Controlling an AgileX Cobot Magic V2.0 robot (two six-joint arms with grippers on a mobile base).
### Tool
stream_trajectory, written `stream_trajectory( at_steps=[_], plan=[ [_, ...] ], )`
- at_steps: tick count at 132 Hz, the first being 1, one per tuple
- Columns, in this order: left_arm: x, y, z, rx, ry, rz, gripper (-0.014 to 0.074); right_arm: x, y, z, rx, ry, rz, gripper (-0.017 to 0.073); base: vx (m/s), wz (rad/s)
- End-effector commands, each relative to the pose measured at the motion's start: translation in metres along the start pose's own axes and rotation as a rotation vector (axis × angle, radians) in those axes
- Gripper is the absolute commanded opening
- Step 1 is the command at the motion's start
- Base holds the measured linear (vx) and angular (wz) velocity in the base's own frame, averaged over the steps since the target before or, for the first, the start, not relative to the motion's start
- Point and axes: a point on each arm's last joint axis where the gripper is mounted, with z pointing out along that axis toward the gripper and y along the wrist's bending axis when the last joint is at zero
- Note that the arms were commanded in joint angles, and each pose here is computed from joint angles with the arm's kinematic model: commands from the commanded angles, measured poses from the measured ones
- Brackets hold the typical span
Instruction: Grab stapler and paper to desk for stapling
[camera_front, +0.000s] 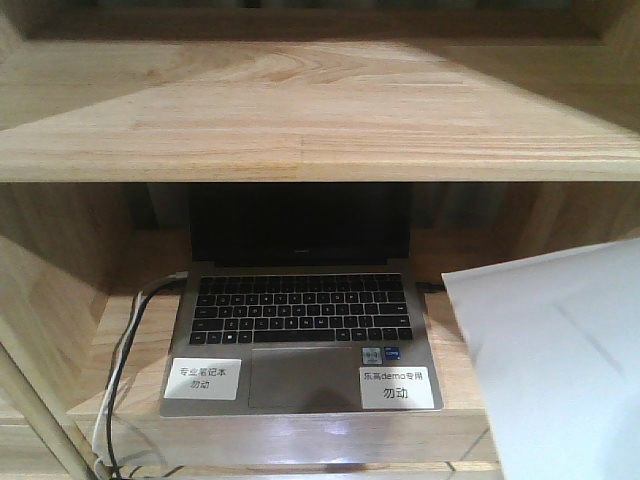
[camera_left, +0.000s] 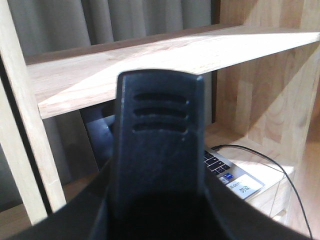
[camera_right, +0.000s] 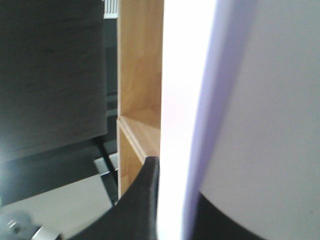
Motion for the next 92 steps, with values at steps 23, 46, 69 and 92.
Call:
stream_trajectory(
  at_steps=[23, 46, 69, 92],
  plan=[
    [-0.017, 0.001, -0.001, -0.001, -0.124, -0.007, -0.0006, -0.004, 0.012, -0.002, -0.025, -0.027, -0.010, -0.0006, 0.00, 0.00],
    [-0.017, 0.001, -0.001, -0.001, -0.124, -0.007, -0.0006, -0.008, 0.014, -0.002, -0.045, -0.070, 0.036, -0.0006, 0.00, 0.00],
    [-0.017, 0.001, -0.001, -0.001, -0.124, -0.007, -0.0006, -0.013, 0.015, -0.003, -0.070, -0.129, 0.095, -0.0006, 0.00, 0.00],
    [-0.017, 0.001, -0.001, -0.001, -0.124, -0.007, -0.0006, -0.013, 0.015, -0.003, -0.069, -0.125, 0.091, -0.0006, 0.00, 0.00]
  ],
)
